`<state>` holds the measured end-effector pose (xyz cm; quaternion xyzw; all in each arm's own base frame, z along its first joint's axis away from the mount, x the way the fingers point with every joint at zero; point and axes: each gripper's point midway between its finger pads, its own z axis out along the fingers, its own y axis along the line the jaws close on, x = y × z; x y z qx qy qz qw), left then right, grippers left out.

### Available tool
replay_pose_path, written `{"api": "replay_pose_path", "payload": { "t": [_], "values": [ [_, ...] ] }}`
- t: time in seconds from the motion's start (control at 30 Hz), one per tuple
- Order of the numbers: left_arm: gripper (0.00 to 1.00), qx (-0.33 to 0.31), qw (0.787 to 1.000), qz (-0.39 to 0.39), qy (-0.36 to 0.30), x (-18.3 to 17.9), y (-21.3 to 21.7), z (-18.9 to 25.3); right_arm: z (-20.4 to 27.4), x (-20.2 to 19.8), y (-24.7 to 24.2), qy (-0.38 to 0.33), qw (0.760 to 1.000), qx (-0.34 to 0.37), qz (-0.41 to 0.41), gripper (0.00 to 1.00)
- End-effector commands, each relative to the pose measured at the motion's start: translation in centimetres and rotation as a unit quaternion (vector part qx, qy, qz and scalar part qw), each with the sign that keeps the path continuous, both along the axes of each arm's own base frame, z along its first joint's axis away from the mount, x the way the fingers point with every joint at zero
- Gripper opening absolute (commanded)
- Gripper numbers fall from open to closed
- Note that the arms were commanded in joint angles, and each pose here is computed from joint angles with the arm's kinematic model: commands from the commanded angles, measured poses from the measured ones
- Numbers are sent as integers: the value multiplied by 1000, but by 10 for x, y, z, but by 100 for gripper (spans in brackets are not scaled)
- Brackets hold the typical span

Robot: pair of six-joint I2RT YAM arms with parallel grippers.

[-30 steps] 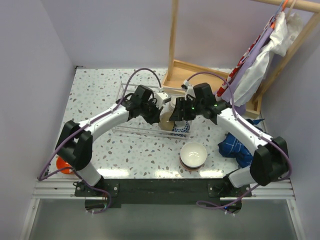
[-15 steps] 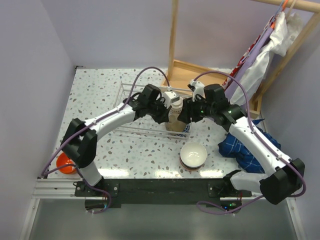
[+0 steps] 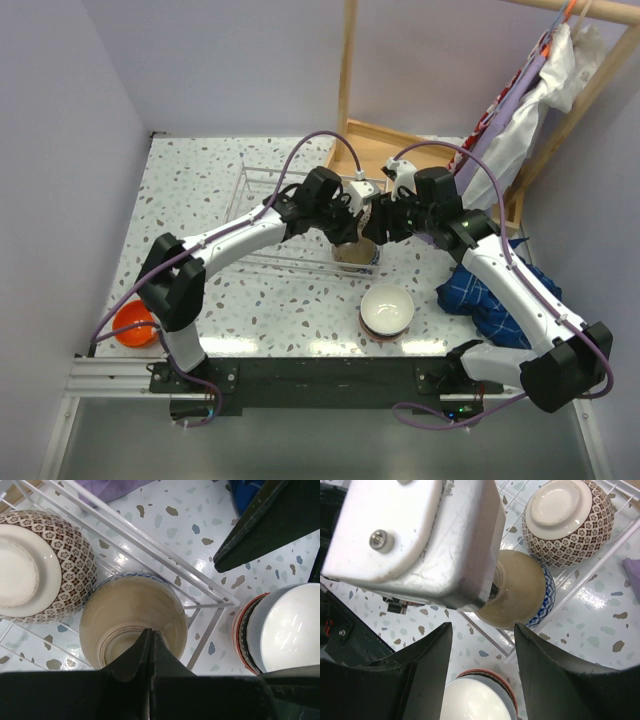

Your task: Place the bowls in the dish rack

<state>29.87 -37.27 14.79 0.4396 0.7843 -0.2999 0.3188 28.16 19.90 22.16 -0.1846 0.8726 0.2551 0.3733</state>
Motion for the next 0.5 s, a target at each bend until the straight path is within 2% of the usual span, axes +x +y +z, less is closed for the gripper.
{"api": "replay_pose_path", "payload": {
  "t": [0.0, 0.17, 0.3, 0.4, 0.43, 0.47],
  "values": [
    [0, -26, 1000, -14, 2, -3, -22, 8, 26, 4, -6, -46, 999, 10, -2, 57],
    [0, -29, 999, -18, -2, -4, -27, 8, 31, 0, -12, -50, 999, 6, -1, 57],
    [0, -43, 999, -6, -31, 4, -28, 43, 41, -2, -16, -65, 998, 1, 7, 57],
    [0, -32, 996, 14, -81, 10, -8, 76, 54, -9, -18, -93, 995, -12, 36, 58],
    [1, -37, 993, 12, -107, 8, 2, 96, 56, -12, -18, -97, 994, -14, 45, 58],
    [8, -29, 993, 13, -113, 5, 13, 101, 57, -19, -22, -117, 990, -36, 77, 58]
  ]
}}
